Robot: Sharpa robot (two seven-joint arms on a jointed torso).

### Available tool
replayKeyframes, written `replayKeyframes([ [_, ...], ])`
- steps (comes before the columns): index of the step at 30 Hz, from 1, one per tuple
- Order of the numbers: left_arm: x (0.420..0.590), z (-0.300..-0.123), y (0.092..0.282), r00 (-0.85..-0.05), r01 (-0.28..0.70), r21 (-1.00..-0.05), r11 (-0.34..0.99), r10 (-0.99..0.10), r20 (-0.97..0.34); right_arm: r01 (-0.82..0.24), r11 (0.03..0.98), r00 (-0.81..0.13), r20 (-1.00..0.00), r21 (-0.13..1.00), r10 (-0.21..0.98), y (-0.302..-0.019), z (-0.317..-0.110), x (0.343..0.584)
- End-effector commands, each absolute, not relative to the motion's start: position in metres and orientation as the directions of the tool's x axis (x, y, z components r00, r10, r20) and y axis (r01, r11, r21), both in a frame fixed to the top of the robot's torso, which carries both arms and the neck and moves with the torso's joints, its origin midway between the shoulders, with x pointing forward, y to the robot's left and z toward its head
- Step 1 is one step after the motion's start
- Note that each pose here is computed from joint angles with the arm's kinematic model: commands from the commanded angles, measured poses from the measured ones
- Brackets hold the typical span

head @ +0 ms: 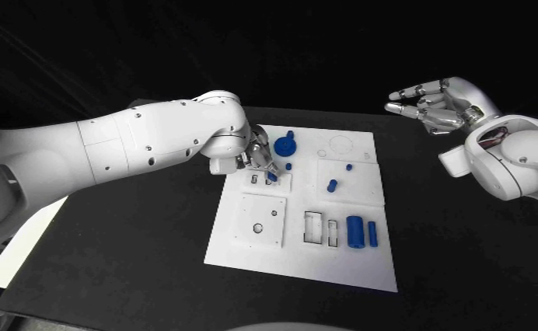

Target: Assemble the parts on the task board

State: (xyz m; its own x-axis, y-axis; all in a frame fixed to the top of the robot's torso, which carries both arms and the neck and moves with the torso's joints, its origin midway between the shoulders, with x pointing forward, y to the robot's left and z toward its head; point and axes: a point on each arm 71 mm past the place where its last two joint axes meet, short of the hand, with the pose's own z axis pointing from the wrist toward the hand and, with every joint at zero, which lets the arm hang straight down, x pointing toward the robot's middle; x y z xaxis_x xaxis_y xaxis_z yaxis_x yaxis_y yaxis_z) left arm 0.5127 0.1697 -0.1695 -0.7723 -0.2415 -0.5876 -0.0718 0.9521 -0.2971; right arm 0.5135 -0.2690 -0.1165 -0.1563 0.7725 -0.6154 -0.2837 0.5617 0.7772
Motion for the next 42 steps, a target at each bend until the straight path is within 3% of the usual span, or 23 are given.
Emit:
replayKeyframes([
  [1,0.51,-0.168,0.177,-0.722,-0.155,-0.267,0.951,-0.294,-0.626,-0.287,0.569,-0.166,-0.625,0.77,0.763,-0.269,-0.117,0.514],
  [21,0.487,-0.174,0.182,-0.553,-0.06,-0.168,0.984,-0.173,-0.815,-0.286,0.572,-0.164,-0.628,0.768,0.761,-0.27,-0.118,0.513],
  [42,0.485,-0.184,0.176,-0.579,-0.06,-0.149,0.987,-0.156,-0.801,-0.289,0.575,-0.169,-0.632,0.766,0.757,-0.268,-0.119,0.513],
])
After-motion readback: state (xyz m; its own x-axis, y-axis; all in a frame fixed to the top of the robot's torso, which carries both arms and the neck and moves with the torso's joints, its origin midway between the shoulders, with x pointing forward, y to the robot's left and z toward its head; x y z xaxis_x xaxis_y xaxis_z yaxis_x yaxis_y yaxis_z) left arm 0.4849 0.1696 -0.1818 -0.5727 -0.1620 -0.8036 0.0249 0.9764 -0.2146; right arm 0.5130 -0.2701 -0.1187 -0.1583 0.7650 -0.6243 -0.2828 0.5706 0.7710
